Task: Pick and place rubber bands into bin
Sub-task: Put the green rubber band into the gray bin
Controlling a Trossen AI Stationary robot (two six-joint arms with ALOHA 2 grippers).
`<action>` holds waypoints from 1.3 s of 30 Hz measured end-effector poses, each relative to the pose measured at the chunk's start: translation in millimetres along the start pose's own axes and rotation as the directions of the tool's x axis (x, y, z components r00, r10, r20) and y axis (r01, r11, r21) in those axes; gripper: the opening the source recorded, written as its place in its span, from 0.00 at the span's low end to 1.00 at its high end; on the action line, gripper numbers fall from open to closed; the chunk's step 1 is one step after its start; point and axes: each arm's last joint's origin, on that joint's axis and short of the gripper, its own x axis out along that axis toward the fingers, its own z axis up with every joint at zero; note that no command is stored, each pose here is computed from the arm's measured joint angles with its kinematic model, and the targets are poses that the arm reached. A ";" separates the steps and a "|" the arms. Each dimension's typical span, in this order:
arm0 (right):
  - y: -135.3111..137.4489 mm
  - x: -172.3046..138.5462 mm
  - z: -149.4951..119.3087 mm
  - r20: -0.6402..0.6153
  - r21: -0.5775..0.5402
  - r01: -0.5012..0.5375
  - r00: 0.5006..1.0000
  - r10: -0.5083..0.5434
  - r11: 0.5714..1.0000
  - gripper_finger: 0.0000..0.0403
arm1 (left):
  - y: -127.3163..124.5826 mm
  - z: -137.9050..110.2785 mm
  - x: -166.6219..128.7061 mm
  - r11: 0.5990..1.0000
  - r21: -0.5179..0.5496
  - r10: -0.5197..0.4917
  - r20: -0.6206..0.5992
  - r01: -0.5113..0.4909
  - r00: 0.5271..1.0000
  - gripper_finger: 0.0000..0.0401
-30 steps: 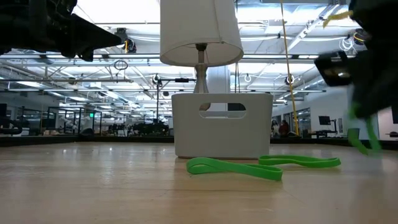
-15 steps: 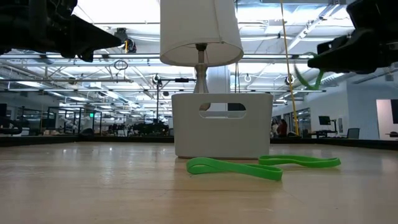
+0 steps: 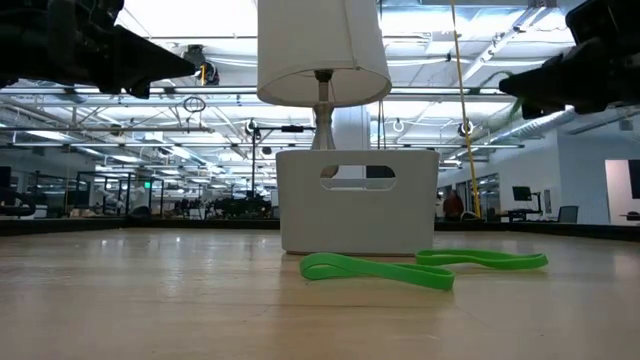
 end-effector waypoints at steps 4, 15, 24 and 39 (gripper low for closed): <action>0.3 1.2 3.0 0.014 0.004 -0.003 1.000 0.003 1.000 0.00 | 0.7 -0.1 0.2 1.000 0.001 0.008 -0.001 -0.008 1.000 0.01; 12.0 59.3 56.3 -0.091 -0.132 -0.032 0.996 0.020 0.991 0.00 | 4.5 -0.3 1.6 0.999 -0.011 0.033 -0.001 -0.033 0.999 0.01; 9.4 128.1 54.1 -0.312 -0.146 -0.027 0.950 -0.020 0.989 0.00 | 4.5 -0.2 1.6 0.999 -0.038 0.031 0.001 -0.031 1.000 0.01; -3.6 157.1 30.4 -0.426 -0.069 -0.041 0.905 0.008 0.997 0.08 | 4.4 -0.2 1.6 0.999 -0.035 0.029 0.001 -0.029 1.000 0.01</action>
